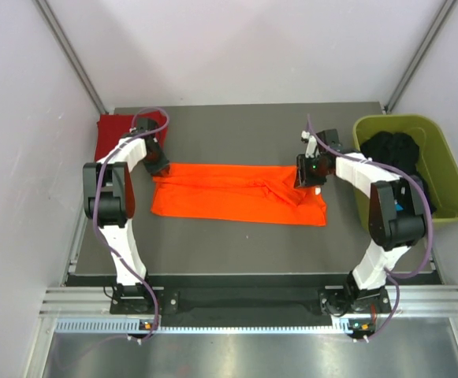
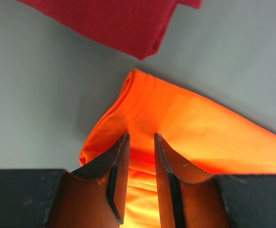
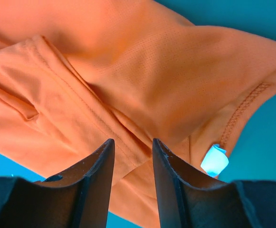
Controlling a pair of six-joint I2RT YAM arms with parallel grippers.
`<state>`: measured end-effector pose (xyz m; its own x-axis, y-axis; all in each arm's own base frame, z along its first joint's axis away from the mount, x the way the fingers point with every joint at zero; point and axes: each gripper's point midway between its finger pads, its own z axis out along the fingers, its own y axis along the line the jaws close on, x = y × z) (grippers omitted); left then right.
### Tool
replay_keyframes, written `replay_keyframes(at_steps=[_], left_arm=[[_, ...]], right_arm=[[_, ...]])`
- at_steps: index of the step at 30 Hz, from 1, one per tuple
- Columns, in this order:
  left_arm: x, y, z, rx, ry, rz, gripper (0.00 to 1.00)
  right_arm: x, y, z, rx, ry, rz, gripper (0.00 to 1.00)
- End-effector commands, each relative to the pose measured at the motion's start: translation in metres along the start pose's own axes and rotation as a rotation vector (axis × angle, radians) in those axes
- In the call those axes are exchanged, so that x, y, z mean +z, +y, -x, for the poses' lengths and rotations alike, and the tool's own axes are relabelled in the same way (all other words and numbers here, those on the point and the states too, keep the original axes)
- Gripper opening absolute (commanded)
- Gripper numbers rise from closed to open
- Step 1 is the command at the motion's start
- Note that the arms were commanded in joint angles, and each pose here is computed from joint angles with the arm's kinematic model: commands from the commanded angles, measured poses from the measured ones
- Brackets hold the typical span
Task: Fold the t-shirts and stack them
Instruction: Fold the tshirt
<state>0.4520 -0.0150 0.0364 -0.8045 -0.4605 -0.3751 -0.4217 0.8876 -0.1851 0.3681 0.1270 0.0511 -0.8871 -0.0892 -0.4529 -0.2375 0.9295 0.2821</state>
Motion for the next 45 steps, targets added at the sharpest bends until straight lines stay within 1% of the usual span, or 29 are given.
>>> replay_keyframes(at_steps=[1, 11, 18, 23, 28, 30, 33, 34, 35, 42, 45], left_arm=[[0.0, 0.008, 0.004, -0.02, -0.002, 0.038, 0.32], [0.003, 0.021, -0.005, -0.041, 0.0, 0.097, 0.31], [0.005, 0.023, -0.016, -0.061, 0.017, 0.091, 0.31], [0.004, 0.024, -0.017, -0.064, 0.014, 0.094, 0.31], [0.003, 0.025, -0.017, -0.064, 0.009, 0.099, 0.31], [0.004, 0.026, -0.018, -0.065, 0.013, 0.103, 0.31], [0.005, 0.028, -0.021, -0.066, 0.019, 0.106, 0.31], [0.005, 0.028, -0.021, -0.065, 0.017, 0.108, 0.31], [0.005, 0.029, -0.021, -0.066, 0.014, 0.112, 0.31], [0.002, 0.032, -0.019, -0.075, -0.001, 0.127, 0.31], [0.002, 0.033, -0.021, -0.082, 0.004, 0.13, 0.31]], right_arm=[[-0.015, 0.005, 0.011, 0.011, -0.058, -0.009, 0.38], [-0.011, 0.001, -0.017, 0.013, 0.0, -0.012, 0.38], [-0.003, 0.0, -0.023, 0.013, -0.002, -0.01, 0.39], [0.002, 0.004, -0.025, 0.002, -0.017, 0.001, 0.36], [0.002, 0.005, -0.018, -0.009, -0.049, 0.006, 0.33], [0.001, 0.004, -0.016, -0.014, -0.062, 0.005, 0.29], [-0.004, 0.006, -0.011, -0.042, -0.09, 0.007, 0.14], [-0.007, 0.005, -0.01, -0.047, -0.097, 0.0, 0.04], [-0.01, 0.004, -0.011, -0.052, -0.096, -0.008, 0.0], [-0.053, 0.0, 0.006, -0.124, -0.196, -0.109, 0.0], [-0.064, 0.005, 0.012, -0.168, -0.249, -0.113, 0.0]])
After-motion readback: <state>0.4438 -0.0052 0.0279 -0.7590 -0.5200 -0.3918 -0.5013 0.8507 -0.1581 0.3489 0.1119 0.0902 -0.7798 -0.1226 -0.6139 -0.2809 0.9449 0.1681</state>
